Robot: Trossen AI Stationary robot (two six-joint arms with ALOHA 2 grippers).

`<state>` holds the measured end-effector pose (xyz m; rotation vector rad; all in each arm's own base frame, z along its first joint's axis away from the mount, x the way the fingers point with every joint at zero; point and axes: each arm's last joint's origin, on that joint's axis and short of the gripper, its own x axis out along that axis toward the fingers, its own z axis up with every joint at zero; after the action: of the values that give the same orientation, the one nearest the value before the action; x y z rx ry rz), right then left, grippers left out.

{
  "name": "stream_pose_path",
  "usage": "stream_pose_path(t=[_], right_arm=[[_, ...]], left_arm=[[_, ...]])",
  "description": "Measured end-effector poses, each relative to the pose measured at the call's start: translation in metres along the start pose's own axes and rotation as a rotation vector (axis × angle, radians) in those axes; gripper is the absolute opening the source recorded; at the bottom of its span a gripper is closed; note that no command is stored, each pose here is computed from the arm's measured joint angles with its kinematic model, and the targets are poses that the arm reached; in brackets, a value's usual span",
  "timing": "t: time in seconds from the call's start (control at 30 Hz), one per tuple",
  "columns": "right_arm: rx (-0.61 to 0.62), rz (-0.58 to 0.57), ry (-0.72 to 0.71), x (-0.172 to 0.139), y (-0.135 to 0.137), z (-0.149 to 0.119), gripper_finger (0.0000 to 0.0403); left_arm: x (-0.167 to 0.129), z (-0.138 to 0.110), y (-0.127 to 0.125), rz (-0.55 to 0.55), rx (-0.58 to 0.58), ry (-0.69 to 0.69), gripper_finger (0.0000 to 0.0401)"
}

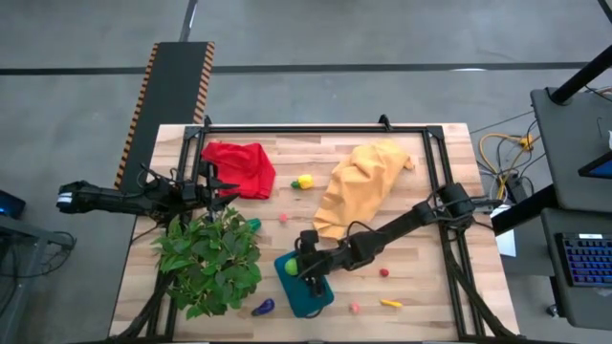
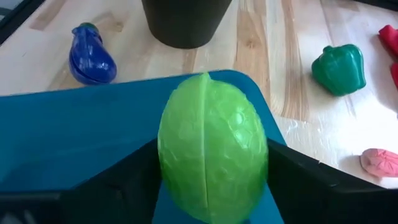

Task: Pick and placing Produce into tupperware
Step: Put the melon into the bin, then put the raspberry into the bin

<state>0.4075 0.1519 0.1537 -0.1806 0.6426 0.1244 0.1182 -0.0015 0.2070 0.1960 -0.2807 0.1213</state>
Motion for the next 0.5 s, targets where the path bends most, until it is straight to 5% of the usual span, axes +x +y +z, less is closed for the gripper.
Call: stream_pose_path(t=[0.33, 0.5], right_arm=[[-0.023, -0.012, -0.001, 0.0, -0.001, 0.0, 0.0283], [-0.047, -0.158, -0.035, -0.005, -0.006, 0.013, 0.0271]], left_arm=[[0.0, 0.0, 0.0, 0.0, 0.0, 0.0, 0.0078], [0.0, 0.0, 0.0, 0.0, 0.0, 0.0, 0.0078]])
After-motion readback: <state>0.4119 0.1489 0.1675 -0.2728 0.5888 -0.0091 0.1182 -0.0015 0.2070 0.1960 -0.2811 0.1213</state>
